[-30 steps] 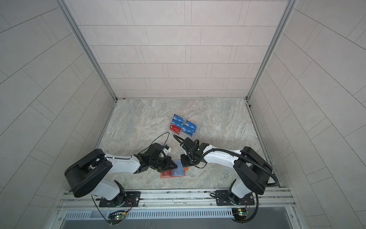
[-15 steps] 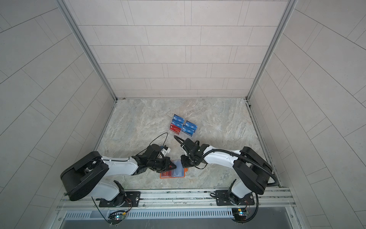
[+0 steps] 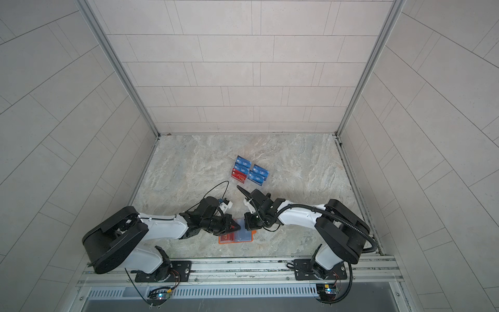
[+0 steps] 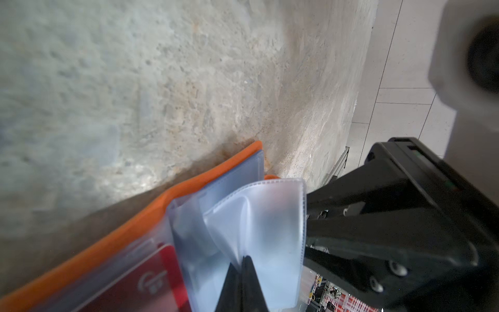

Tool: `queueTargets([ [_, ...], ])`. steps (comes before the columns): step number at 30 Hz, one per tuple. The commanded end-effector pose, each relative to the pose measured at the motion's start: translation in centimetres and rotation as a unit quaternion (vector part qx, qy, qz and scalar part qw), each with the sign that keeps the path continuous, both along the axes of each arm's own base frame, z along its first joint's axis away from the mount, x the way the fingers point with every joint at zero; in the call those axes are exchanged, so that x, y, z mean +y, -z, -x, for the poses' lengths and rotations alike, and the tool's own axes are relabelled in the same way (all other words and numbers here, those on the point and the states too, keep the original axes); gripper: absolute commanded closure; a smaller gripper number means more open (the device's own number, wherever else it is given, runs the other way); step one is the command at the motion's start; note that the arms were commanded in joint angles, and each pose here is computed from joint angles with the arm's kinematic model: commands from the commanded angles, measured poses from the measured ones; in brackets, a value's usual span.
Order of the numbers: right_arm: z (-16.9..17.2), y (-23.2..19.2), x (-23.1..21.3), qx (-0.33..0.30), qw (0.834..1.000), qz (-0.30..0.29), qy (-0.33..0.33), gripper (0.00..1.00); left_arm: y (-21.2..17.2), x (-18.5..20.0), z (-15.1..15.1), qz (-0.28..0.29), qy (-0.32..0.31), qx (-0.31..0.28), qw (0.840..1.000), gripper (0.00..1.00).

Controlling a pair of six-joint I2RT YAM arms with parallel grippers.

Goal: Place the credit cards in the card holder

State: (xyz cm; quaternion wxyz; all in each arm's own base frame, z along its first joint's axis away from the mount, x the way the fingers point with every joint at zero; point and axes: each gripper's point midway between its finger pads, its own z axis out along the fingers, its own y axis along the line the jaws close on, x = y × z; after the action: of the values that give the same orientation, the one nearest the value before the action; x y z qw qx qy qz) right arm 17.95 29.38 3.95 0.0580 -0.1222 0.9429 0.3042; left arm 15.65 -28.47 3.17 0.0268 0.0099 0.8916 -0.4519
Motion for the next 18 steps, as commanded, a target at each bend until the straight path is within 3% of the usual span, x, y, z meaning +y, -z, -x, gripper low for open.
queueTargets([
  [1,0.4,0.0,0.6,0.008,1.000,-0.017,-0.008,0.86,-0.6,-0.4,0.0,0.013,0.007,-0.007,1.000,0.90],
  [2,0.4,0.0,0.7,0.009,1.000,-0.018,-0.009,0.86,-0.7,-0.4,0.1,0.014,0.008,-0.006,1.000,0.87],
  [9,0.7,0.5,1.2,0.020,0.999,-0.026,-0.013,0.86,-2.0,-0.1,0.2,0.014,0.007,-0.014,1.000,0.46],
  [15,0.7,-0.2,1.9,0.019,0.999,-0.040,-0.021,0.86,-3.2,0.8,0.6,0.004,0.006,-0.019,1.000,0.41],
  [18,0.8,-0.6,2.5,0.013,0.999,-0.044,-0.028,0.86,-3.1,3.1,0.9,-0.029,-0.008,-0.023,0.999,0.41],
])
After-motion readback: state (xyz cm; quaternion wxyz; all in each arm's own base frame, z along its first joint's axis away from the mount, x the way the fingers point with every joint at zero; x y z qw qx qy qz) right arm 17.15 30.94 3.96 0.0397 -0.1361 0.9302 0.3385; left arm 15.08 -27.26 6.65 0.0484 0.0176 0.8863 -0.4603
